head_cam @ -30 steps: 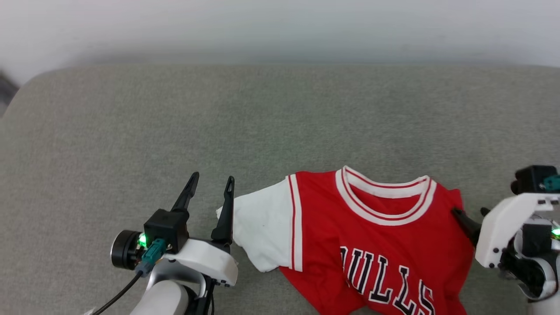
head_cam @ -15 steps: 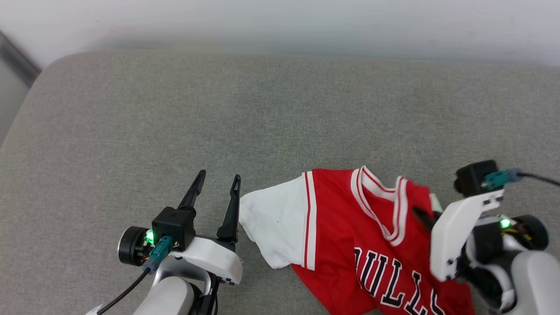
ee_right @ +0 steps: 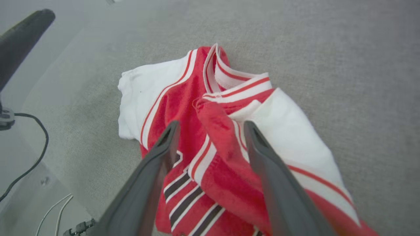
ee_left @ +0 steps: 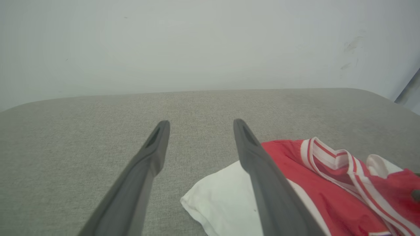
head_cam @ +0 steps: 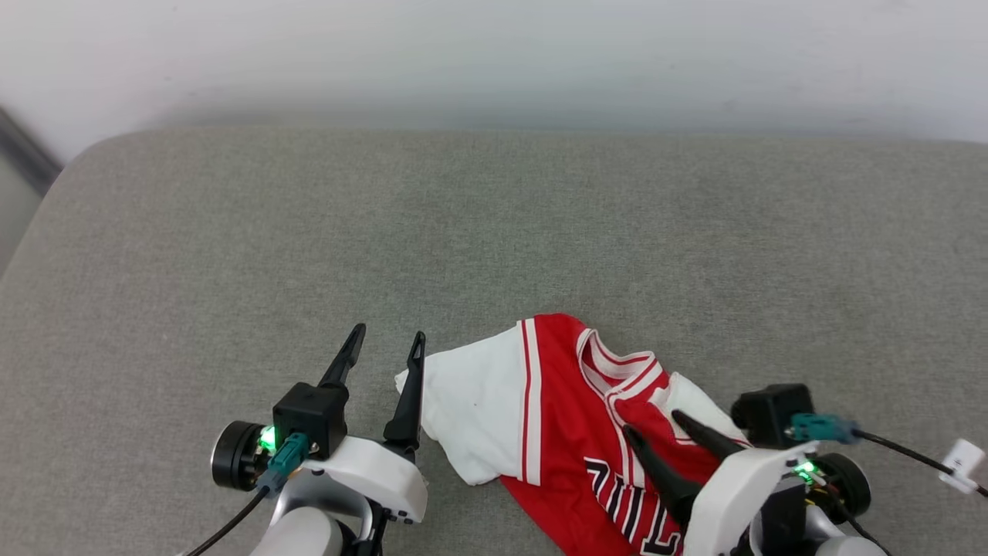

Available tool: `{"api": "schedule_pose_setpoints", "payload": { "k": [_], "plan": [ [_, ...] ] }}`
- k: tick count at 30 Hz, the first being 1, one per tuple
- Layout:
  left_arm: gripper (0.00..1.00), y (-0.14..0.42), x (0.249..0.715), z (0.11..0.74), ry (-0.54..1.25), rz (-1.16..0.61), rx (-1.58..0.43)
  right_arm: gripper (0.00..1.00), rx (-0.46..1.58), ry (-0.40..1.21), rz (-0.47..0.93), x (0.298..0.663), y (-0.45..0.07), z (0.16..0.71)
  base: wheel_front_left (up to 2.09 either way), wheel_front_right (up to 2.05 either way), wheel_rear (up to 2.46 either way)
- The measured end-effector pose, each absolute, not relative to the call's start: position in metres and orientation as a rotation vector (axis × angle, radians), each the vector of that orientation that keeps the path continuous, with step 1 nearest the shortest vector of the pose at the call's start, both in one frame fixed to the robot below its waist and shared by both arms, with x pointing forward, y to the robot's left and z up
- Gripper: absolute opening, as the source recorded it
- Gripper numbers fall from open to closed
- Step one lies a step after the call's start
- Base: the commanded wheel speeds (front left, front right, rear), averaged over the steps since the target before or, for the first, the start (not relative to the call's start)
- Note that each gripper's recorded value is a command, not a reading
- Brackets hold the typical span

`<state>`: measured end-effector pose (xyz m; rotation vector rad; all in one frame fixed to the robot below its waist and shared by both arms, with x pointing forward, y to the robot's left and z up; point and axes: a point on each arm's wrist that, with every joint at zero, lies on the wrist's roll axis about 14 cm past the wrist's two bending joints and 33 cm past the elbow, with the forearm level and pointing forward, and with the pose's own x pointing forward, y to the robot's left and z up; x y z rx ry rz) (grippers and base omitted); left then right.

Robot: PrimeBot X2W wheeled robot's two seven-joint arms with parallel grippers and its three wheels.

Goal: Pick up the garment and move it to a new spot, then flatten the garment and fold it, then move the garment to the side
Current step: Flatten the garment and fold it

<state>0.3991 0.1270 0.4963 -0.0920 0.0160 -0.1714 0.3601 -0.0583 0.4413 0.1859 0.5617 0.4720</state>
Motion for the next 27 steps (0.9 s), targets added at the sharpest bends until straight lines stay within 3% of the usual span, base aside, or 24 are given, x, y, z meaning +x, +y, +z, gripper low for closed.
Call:
{"api": "schedule_pose_setpoints", "payload": {
  "k": [5,8,11,17,27],
  "plan": [
    [1.0,0.125,0.394,0.497,0.018,-0.175,-0.093,1.0,0.245,0.376,0.432,0.369,-0.072,0.477,0.0,0.0,0.0],
    [1.0,0.123,0.394,0.498,0.016,-0.18,-0.093,1.0,0.227,0.371,0.383,0.373,-0.095,0.477,0.0,0.0,0.0],
    [1.0,0.12,0.395,0.501,0.01,-0.19,-0.094,1.0,0.202,0.437,0.302,0.378,-0.135,0.468,0.0,0.0,0.0],
    [1.0,0.117,0.398,0.498,0.019,-0.194,-0.101,1.0,0.19,0.675,0.281,0.38,-0.166,0.438,0.0,0.0,0.0],
    [1.0,0.121,0.411,0.488,0.035,-0.182,-0.106,1.0,0.158,0.905,0.472,0.389,-0.119,0.41,0.0,0.0,0.0]
  ]
}}
